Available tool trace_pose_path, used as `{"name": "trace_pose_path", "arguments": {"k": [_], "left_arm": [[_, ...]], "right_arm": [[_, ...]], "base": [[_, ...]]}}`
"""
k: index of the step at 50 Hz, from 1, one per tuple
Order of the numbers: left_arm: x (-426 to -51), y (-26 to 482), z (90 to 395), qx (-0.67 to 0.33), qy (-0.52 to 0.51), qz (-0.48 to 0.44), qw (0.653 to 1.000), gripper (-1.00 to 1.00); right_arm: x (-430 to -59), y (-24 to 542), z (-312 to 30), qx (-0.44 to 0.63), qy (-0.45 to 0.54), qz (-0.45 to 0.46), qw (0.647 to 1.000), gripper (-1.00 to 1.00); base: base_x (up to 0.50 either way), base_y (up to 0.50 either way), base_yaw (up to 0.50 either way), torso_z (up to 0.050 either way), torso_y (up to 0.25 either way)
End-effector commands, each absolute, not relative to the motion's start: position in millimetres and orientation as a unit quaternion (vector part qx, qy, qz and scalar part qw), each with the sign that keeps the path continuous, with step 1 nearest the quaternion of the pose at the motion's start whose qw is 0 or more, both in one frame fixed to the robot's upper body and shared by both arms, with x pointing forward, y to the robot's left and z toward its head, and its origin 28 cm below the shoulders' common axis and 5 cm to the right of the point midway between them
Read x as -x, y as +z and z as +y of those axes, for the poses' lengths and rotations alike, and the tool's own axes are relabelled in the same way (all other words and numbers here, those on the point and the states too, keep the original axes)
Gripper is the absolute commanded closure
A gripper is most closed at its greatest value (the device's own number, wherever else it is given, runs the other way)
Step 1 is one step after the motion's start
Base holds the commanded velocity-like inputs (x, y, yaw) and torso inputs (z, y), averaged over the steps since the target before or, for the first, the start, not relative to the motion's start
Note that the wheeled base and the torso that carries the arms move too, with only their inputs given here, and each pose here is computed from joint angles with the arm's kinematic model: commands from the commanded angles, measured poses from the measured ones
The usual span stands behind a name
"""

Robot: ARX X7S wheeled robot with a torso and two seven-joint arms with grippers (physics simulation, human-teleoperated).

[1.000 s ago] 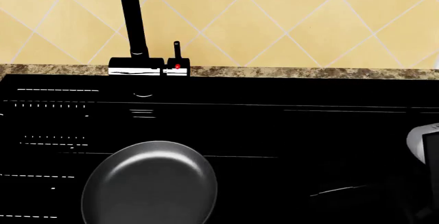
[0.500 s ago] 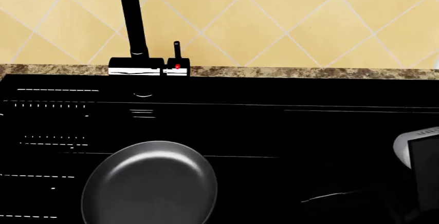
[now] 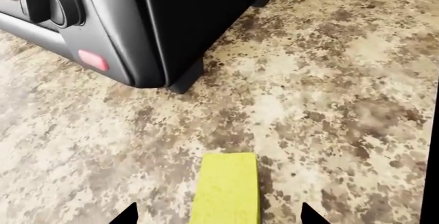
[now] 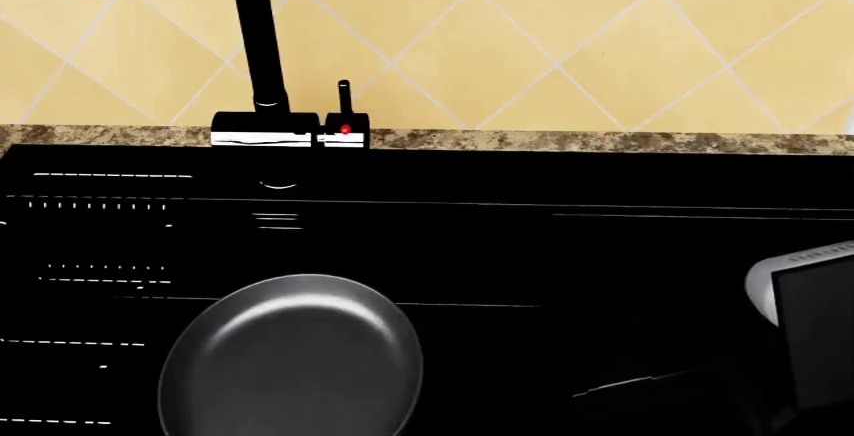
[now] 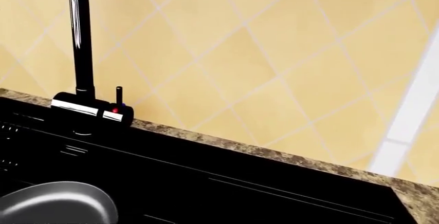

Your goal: Pick the pan and sponge and place them into the sink. Then turn on the water.

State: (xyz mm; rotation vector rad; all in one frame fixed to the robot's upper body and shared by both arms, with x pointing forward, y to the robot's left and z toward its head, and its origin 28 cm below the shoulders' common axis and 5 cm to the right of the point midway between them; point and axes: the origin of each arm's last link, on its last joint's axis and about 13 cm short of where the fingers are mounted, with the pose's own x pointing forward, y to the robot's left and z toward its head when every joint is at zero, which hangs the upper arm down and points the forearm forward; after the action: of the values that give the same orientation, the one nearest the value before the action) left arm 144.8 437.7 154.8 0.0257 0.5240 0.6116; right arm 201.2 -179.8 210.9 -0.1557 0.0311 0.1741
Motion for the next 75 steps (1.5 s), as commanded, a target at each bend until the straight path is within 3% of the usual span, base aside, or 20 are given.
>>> {"name": "trace_pose_path", "arguments": {"k": [1, 22, 23, 47, 65, 75], "left_arm": [[-142, 138, 442, -0.033, 0.302, 0.278, 0.911, -1.0], [-137, 120, 451, 0.012, 0.302, 0.303, 0.904, -1.0], [-137, 119, 450, 0.014, 0.304, 0.304, 0.903, 1.0], [-148, 153, 430, -0.004, 0.276, 0.247, 0.929, 1.0], [-174, 202, 374, -0.042, 0.14, 0.204, 0.968, 1.0], [-192, 198, 333, -0.073, 0.06, 0.205, 0.974, 1.0]], "right_arm": [[-201, 209, -178, 0.079, 0.087, 0.017, 0.993, -1.0], [-198, 207, -181, 0.076, 0.077, 0.031, 0.994, -1.0], [-198, 207, -182, 0.076, 0.076, 0.032, 0.994, -1.0], [-197, 206, -183, 0.073, 0.077, 0.032, 0.994, -1.0], [-198, 207, -181, 0.072, 0.083, 0.031, 0.993, -1.0], [-195, 214, -183, 0.071, 0.079, 0.022, 0.994, -1.0]], "base": [[0.0, 0.0, 0.0, 0.0, 0.0], [0.0, 0.0, 0.0, 0.0, 0.0], [0.0, 0.0, 0.0, 0.0, 0.0], [0.0, 0.0, 0.0, 0.0, 0.0], [0.0, 0.0, 0.0, 0.0, 0.0], [0.0, 0.0, 0.0, 0.0, 0.0]]}}
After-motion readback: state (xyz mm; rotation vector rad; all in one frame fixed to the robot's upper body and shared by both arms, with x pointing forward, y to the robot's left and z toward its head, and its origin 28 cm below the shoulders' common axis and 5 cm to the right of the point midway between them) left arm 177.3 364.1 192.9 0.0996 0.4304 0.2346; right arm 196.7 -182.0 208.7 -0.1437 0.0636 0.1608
